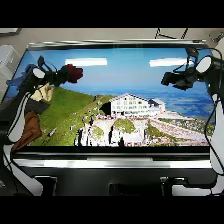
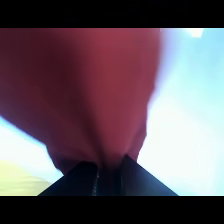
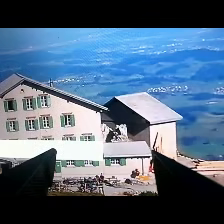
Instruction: Fold the clothes and pants, and hang the long-sleeved shirts on hangers.
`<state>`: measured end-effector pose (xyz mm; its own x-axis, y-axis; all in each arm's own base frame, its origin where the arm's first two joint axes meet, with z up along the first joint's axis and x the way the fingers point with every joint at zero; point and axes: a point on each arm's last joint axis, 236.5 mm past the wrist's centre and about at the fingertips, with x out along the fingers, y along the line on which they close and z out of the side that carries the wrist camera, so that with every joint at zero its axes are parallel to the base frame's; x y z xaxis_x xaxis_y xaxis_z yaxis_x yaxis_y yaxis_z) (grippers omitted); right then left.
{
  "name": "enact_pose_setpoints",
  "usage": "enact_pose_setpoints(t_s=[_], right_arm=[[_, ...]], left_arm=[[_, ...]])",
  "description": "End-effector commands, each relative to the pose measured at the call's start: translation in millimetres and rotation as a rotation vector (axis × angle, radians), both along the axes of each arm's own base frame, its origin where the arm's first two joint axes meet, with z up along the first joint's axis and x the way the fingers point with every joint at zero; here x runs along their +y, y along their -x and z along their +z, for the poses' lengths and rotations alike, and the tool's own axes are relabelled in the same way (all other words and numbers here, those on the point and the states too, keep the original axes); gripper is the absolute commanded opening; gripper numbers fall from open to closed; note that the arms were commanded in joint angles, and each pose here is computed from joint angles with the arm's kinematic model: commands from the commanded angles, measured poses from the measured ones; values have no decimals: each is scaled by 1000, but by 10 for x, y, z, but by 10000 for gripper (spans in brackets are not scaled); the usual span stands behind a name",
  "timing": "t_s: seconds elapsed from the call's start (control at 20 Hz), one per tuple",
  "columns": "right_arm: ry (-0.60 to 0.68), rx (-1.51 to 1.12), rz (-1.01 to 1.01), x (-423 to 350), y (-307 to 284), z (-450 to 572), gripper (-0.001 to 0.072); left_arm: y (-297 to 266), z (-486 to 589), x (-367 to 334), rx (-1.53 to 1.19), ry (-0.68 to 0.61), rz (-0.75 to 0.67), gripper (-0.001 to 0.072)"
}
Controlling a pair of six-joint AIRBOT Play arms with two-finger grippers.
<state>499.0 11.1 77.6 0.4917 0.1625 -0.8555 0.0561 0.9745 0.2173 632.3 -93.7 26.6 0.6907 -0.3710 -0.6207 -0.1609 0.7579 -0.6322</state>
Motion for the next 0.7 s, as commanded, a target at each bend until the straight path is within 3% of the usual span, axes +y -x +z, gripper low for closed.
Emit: enact_pose_setpoints(t_s=[0.0, 0.15, 0.3, 0.45, 0.65], right_arm=[[92, -123, 17, -151, -50, 433, 666], [163, -278, -4, -270, 87, 1195, 666], [161, -359, -15, -228, 553, 1793, 666], [167, -318, 0, -188, 1116, 1998, 667], [159, -135, 27, -150, 1560, 1751, 666]], left_arm=[[463, 1528, -695, -368, -221, -320, 23], [1480, 2944, -1281, -637, -317, -458, 23], [2439, 3452, -1745, -735, -345, -617, 23], [2862, 2937, -2134, -531, -311, -711, 24], [3147, 1250, -2701, -146, -277, -781, 25]])
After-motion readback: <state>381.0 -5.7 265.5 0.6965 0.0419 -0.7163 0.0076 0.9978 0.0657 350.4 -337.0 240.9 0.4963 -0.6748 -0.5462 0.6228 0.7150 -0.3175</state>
